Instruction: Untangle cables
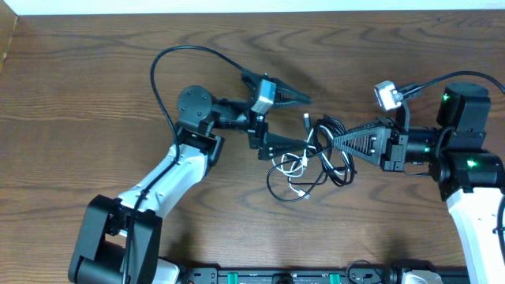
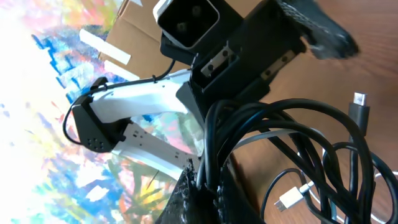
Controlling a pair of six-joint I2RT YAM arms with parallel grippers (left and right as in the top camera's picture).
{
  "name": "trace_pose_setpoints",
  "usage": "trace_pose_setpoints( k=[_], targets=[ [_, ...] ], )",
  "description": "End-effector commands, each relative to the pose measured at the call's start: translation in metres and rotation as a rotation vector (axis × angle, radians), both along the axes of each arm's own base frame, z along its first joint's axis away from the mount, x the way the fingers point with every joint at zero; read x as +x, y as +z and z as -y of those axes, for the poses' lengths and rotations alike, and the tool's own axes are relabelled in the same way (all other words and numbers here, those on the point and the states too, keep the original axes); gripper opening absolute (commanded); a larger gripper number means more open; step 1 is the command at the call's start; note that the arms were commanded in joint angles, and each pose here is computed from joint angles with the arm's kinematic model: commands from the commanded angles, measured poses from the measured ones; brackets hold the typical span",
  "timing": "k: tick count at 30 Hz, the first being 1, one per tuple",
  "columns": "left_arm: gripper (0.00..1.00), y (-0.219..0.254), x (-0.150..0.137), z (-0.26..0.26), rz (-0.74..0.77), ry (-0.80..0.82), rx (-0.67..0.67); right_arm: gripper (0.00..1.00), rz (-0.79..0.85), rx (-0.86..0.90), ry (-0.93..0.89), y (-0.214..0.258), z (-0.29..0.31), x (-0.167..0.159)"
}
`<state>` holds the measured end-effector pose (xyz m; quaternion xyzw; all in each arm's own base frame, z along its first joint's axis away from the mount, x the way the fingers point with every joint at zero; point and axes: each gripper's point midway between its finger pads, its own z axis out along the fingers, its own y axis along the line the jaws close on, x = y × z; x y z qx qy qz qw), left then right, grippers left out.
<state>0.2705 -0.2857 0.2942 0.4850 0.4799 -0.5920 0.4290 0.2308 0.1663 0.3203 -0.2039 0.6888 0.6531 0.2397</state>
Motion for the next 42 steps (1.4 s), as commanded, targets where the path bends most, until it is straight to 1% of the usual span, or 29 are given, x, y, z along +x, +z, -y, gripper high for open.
trace_pose_setpoints(
  k=[1,5,9,13,14,15,16,17,20,22,24,26,28,29,30,33,35,37,38,41,42],
  targets=[
    [0.98,0.006,-0.007,0.008,0.047,-0.015,-0.016,0.01,-0.02,0.026,0.037,0.008,-0.002,-0.007],
    [0.98,0.003,-0.014,0.018,0.07,-0.038,-0.021,0.01,-0.044,0.027,0.037,0.007,-0.002,-0.007],
    [0.98,0.001,-0.009,0.033,0.046,0.008,-0.037,0.01,-0.049,0.027,0.053,0.007,-0.005,-0.01],
    [0.98,-0.003,-0.011,0.041,0.033,0.006,-0.037,0.01,-0.049,0.026,0.071,0.007,-0.009,-0.013],
    [0.81,-0.003,-0.011,0.041,0.031,0.004,-0.036,0.01,-0.048,0.026,0.072,0.007,-0.01,-0.013],
    [0.48,-0.004,-0.011,0.041,0.031,0.004,-0.035,0.01,-0.048,0.026,0.072,0.007,-0.01,-0.013],
    [0.26,-0.004,-0.011,0.041,0.029,0.004,-0.035,0.01,-0.048,0.026,0.072,0.007,-0.01,-0.013],
    [0.08,-0.004,-0.011,0.041,0.029,0.004,-0.035,0.01,-0.047,0.026,0.071,0.007,-0.01,-0.013],
    [0.08,-0.005,-0.01,0.041,0.023,0.007,-0.031,0.01,-0.044,0.006,0.045,0.004,-0.01,-0.009],
    [0.08,-0.007,-0.007,0.039,0.006,0.015,-0.022,0.02,-0.045,-0.04,-0.018,-0.004,-0.009,0.002],
    [0.08,-0.013,0.0,0.036,-0.035,0.034,-0.001,0.05,-0.044,-0.116,-0.121,-0.017,-0.005,0.019],
    [0.08,-0.022,0.01,0.033,-0.1,0.074,0.028,0.11,-0.044,-0.22,-0.264,-0.035,0.005,0.042],
    [0.08,-0.035,0.026,0.03,-0.188,0.147,0.064,0.15,-0.043,-0.314,-0.391,-0.049,0.018,0.061],
    [0.08,-0.042,0.036,0.028,-0.242,0.198,0.084,0.15,-0.043,-0.369,-0.467,-0.057,0.027,0.072],
    [0.08,-0.051,0.048,0.025,-0.309,0.263,0.107,0.13,-0.046,-0.421,-0.537,-0.064,0.037,0.08],
    [0.08,-0.07,0.072,0.017,-0.44,0.407,0.146,0.07,-0.065,-0.519,-0.655,-0.079,0.056,0.091],
    [0.08,-0.072,0.076,0.015,-0.47,0.44,0.148,0.09,-0.093,-0.559,-0.684,-0.087,0.063,0.091],
    [0.08,-0.072,0.075,0.017,-0.467,0.435,0.148,0.19,-0.107,-0.573,-0.671,-0.091,0.062,0.087],
    [0.08,-0.072,0.074,0.018,-0.465,0.433,0.147,0.22,-0.103,-0.587,-0.657,-0.094,0.062,0.084],
    [0.08,-0.072,0.074,0.018,-0.467,0.433,0.149,0.29,-0.038,-0.609,-0.572,-0.096,0.055,0.075],
    [0.08,-0.073,0.074,0.018,-0.469,0.433,0.151,0.35,-0.009,-0.605,-0.538,-0.095,0.052,0.071]
  ],
)
